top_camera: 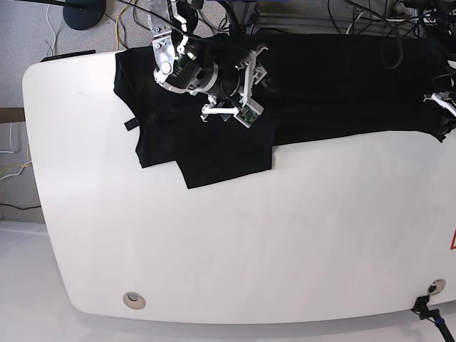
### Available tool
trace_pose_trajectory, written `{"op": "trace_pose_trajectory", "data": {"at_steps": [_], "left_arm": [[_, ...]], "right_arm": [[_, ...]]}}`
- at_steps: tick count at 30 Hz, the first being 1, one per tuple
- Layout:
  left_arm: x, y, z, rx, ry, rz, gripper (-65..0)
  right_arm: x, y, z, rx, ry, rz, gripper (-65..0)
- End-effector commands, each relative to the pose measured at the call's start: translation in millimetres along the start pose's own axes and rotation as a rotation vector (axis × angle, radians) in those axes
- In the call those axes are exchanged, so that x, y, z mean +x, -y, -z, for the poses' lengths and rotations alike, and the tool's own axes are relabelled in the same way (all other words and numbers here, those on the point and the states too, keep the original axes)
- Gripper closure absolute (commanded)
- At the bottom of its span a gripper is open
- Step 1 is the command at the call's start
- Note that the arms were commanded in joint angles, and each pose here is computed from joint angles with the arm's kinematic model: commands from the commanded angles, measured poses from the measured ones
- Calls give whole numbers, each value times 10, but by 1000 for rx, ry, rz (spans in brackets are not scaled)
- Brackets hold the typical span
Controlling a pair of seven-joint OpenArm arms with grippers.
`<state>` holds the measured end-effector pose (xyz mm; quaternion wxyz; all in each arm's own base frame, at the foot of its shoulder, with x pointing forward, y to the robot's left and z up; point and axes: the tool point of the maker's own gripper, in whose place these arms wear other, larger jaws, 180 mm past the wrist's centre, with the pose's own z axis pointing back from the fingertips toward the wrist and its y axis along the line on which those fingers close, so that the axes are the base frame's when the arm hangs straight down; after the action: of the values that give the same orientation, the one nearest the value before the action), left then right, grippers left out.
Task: Fold the T-shirt properly
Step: 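Drag the folded shirt edge with both grippers to straighten it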
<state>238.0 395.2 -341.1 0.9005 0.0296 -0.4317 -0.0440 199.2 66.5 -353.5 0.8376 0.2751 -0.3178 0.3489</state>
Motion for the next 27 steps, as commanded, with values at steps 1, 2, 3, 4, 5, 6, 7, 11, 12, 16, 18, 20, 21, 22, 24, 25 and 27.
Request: {"op": "trace_pose_trajectory", "data": {"at_steps": [1,2,3,4,5,6,7,11,12,16,18,20,21,22,24,25,27], "left_arm": [[166,-50,-17,2,41,19,0],[136,-67,-14,5,35,11,0],[117,-73,-12,6,31,7,0],[119,-73,-12,6,33,7,0],[122,-72,-12,5,32,8,0],[119,-72,-12,6,31,8,0],[119,-72,-12,6,31,8,0],[119,-72,-12,6,31,8,0],[119,-72,-12,6,31,8,0],[119,-72,-12,6,31,8,0],[117,-67,-10,4,30,8,0],[147,-52,9,0,36,10,0],[211,-1,61,-14,49,15,0],[265,31,101,-24,58,21,0],[268,43,123,-24,51,36,0],[268,35,131,-18,46,46,0],[381,16,165,-8,67,57,0]], "right_arm": [[88,21,-17,1,40,1,-272],[40,34,9,2,25,8,-245],[-14,27,44,12,10,17,-221],[-81,25,83,19,-10,27,-200],[-154,18,127,31,-30,39,-179],[-256,38,144,34,-57,44,-158],[-304,63,153,37,-64,44,-135],[-512,110,225,47,-106,67,-39],[-592,122,238,51,-126,74,-14],[-661,264,250,35,-135,70,0],[-626,386,223,8,-128,68,0],[-628,576,152,-39,-117,98,0],[-632,654,119,-60,-113,111,0],[-595,744,90,-81,-101,117,0],[-570,870,51,-109,-92,128,0],[-578,932,35,-121,-91,139,0],[-593,1030,28,-137,-92,157,0]]}}
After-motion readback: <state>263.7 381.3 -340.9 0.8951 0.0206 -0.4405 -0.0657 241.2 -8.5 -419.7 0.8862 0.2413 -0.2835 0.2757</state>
